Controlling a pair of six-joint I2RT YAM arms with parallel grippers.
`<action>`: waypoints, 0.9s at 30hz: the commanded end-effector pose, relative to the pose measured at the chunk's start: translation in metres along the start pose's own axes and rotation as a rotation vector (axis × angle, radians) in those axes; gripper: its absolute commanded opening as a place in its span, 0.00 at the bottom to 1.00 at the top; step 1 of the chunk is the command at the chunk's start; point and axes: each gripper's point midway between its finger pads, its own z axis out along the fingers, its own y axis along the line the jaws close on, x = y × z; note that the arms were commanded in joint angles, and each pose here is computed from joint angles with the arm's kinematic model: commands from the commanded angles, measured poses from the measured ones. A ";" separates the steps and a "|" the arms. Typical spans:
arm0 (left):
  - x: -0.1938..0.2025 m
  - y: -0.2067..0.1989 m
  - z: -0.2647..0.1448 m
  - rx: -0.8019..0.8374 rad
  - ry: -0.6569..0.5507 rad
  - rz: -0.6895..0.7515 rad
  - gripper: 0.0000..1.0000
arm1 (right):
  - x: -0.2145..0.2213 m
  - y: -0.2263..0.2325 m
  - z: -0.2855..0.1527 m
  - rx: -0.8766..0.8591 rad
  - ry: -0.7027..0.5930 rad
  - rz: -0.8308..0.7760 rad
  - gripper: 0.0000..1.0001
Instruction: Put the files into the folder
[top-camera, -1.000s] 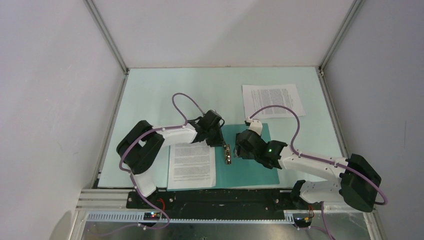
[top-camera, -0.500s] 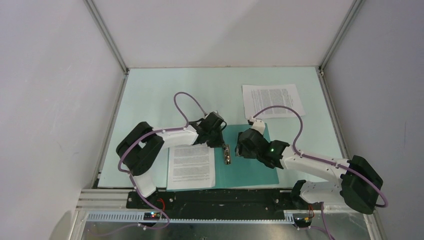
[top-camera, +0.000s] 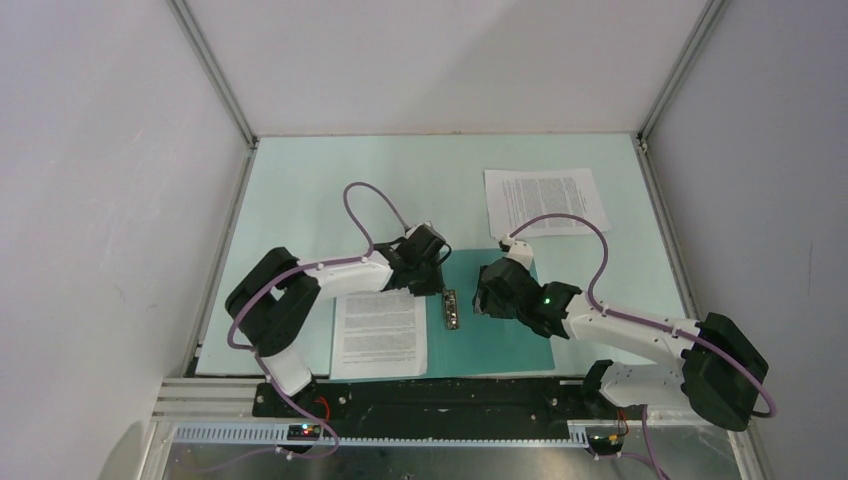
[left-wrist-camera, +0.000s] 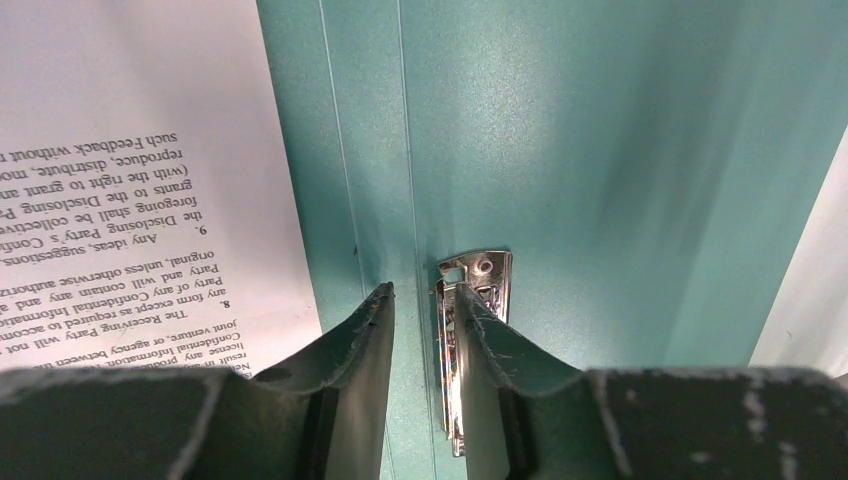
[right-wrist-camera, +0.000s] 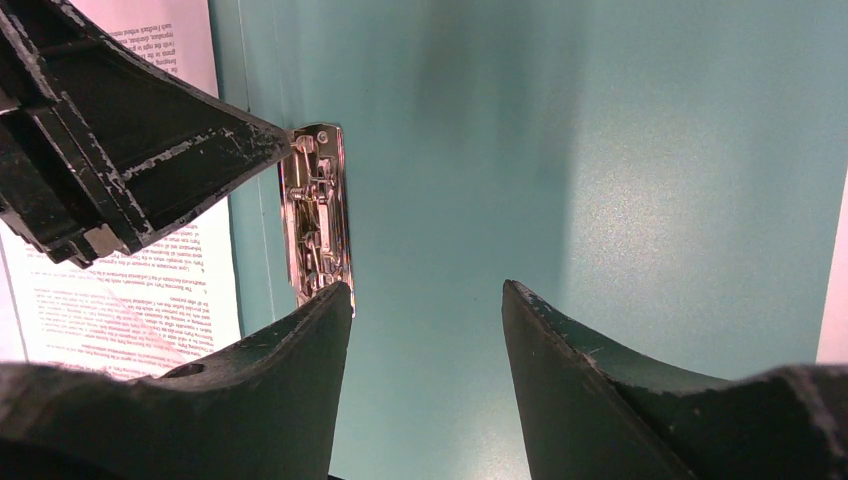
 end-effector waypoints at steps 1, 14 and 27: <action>-0.008 0.001 -0.012 -0.003 -0.047 0.036 0.34 | -0.010 0.005 -0.003 -0.030 -0.038 0.024 0.61; -0.003 0.003 -0.001 -0.032 -0.025 0.040 0.25 | -0.009 0.005 -0.002 -0.035 -0.033 0.030 0.62; 0.009 0.014 0.014 -0.146 -0.028 0.017 0.11 | -0.005 0.004 -0.001 -0.040 -0.021 0.025 0.61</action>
